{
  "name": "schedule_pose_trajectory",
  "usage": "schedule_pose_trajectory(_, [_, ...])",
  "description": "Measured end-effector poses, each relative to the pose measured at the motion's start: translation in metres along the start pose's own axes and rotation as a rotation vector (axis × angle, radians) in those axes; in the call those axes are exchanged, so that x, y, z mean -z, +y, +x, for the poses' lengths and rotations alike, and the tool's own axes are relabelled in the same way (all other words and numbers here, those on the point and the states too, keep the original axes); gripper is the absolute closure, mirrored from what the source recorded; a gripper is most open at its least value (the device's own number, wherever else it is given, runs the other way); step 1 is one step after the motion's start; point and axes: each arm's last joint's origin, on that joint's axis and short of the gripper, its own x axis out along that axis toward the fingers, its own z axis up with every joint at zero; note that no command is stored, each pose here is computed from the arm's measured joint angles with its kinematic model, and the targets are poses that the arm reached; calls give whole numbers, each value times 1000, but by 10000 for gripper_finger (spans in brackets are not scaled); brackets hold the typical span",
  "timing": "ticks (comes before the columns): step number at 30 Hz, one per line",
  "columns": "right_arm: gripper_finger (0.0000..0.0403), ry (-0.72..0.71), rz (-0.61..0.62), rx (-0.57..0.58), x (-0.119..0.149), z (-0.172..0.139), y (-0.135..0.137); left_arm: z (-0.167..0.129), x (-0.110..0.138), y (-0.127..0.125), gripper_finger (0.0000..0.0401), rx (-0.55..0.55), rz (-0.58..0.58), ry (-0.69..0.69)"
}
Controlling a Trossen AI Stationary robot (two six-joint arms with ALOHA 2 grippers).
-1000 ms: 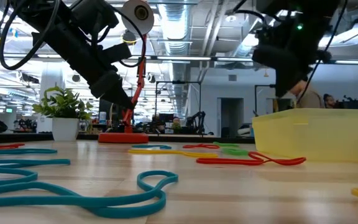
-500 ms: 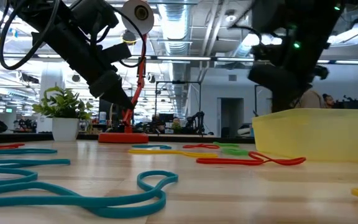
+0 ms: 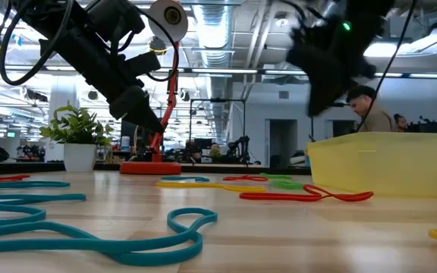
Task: Pick and place items into bin
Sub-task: Put the yellow rubber band into the yellow bin
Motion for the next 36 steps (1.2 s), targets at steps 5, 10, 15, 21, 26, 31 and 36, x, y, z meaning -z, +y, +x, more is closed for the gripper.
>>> schedule_pose_trajectory(5, [326, -141, -122, -153, -19, -7, 18, 0, 0, 0, 282, 1, 0, 0])
schedule_pose_trajectory(10, [326, -179, -164, -133, -25, -1, 19, 0, 1, 0, 282, 1, 3, 6])
schedule_pose_trajectory(15, [326, -47, -82, 24, -27, 14, -8, 0, 1, 0, 282, 12, 4, 10])
schedule_pose_trajectory(21, [326, 82, 51, 113, -28, 24, -29, 0, 1, -1, 282, 35, 2, 9])
schedule_pose_trajectory(26, [326, 106, 59, 103, -28, 25, -29, 0, 1, -1, 282, 35, 1, 9])
schedule_pose_trajectory(31, [327, 138, 52, 140, -23, 26, -29, 0, 4, -1, 282, 35, 4, 23])
schedule_pose_trajectory(36, [327, 191, 81, 222, -15, 32, -32, 0, 5, -1, 282, 35, 5, 30])
